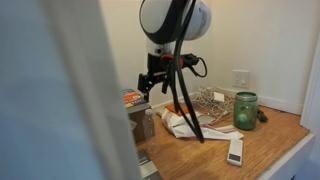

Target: Move the clear bottle to the left

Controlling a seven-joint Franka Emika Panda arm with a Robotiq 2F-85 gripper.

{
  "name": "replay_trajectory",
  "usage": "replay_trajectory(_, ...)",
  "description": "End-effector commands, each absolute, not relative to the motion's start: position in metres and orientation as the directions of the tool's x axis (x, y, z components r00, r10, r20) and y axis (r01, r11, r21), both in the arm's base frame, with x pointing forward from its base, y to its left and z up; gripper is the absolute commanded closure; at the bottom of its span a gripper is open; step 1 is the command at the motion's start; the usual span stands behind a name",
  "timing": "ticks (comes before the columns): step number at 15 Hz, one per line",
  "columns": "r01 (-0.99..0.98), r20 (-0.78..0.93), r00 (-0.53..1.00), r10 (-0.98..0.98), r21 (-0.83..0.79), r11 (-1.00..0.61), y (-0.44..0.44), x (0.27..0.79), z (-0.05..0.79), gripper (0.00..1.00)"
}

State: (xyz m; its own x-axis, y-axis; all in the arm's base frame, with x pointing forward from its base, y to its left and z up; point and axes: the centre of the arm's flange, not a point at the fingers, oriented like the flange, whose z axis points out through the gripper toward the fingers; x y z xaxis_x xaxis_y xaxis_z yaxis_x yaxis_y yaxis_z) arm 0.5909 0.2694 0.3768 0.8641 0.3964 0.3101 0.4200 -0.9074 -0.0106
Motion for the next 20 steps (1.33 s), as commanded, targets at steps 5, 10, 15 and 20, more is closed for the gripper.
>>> replay_trajectory(5, 0.264, 0.214, 0.947, 0.240, -0.092, -0.960, 0.162, 0.539, 0.414, 0.00)
replay_trajectory(10, 0.201, 0.213, 0.960, 0.180, -0.078, -0.977, 0.112, 0.504, 0.436, 0.00)
replay_trajectory(15, 0.282, 0.234, 0.938, 0.254, -0.095, -0.955, 0.083, 0.471, 0.457, 0.00)
replay_trajectory(20, 0.318, 0.260, 0.922, 0.287, -0.088, -0.944, 0.083, 0.480, 0.458, 0.00)
